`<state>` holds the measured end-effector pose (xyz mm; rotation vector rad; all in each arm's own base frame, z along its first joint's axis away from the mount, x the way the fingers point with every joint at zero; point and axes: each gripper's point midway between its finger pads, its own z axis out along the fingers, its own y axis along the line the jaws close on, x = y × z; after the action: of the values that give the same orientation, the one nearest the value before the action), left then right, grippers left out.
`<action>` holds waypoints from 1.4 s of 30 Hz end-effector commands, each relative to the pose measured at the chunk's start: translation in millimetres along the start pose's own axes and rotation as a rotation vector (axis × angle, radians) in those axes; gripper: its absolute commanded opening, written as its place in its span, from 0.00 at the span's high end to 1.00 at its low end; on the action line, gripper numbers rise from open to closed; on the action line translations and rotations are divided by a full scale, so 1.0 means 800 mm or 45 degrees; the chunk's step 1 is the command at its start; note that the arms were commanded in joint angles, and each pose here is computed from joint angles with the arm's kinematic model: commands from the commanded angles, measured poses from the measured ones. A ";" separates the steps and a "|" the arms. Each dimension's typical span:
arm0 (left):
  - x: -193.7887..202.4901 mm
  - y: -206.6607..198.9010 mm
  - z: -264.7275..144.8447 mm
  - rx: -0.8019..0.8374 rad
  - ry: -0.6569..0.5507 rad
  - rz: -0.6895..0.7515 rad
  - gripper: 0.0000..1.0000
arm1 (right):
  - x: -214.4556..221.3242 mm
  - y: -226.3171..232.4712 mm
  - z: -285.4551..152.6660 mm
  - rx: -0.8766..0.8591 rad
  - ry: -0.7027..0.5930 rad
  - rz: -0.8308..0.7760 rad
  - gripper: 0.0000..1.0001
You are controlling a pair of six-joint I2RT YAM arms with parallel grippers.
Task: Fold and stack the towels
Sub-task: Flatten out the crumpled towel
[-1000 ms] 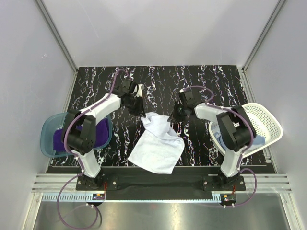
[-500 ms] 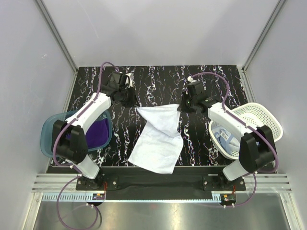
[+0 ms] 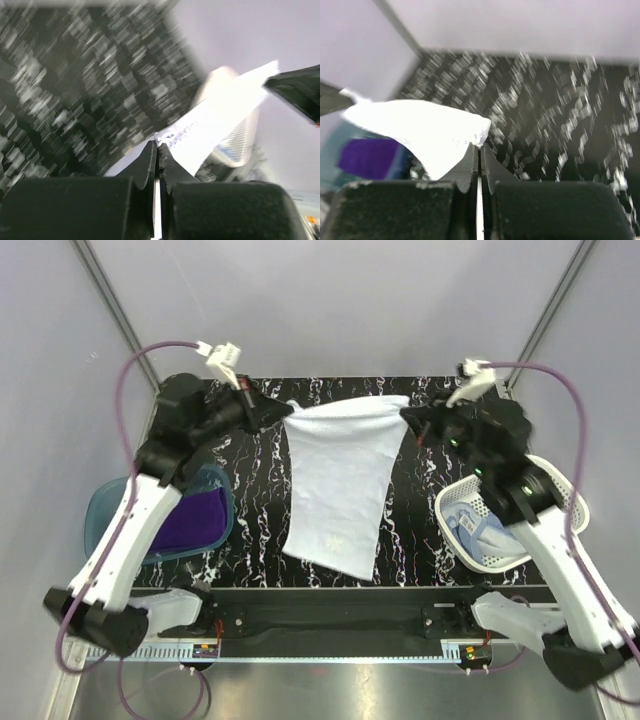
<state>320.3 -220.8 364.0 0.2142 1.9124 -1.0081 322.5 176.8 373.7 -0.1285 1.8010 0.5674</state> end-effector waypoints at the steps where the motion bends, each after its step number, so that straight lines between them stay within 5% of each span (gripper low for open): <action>1: -0.061 -0.115 -0.068 0.425 -0.279 0.112 1.00 | -0.077 0.052 -0.096 -0.257 -0.293 -0.111 1.00; 7: -0.059 -0.228 -0.151 0.824 -0.438 0.092 1.00 | -0.089 0.102 -0.188 -0.572 -0.449 -0.044 1.00; 13: -0.034 -0.263 -0.186 0.942 -0.443 0.074 1.00 | -0.079 0.127 -0.223 -0.746 -0.412 0.059 1.00; 21: -0.023 -0.222 -0.171 0.675 -0.417 0.000 1.00 | -0.098 0.094 -0.235 -0.539 -0.510 0.157 1.00; 26: -0.012 -0.172 -0.105 0.405 -0.293 0.021 1.00 | -0.074 0.052 -0.144 -0.287 -0.412 0.166 1.00; 31: -0.043 -0.072 -0.050 0.113 -0.364 0.033 1.00 | -0.027 0.004 -0.027 -0.061 -0.290 0.071 1.00; 37: -0.042 0.041 0.078 0.090 -0.284 -0.043 1.00 | 0.026 -0.064 0.118 0.042 -0.167 0.026 1.00; 42: -0.018 0.147 0.195 0.097 -0.115 -0.155 1.00 | 0.020 -0.100 0.205 -0.013 -0.141 -0.011 1.00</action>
<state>452.2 -245.2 273.1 0.0284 1.9062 -1.0708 452.3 177.7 231.6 -0.0259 1.9257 0.5214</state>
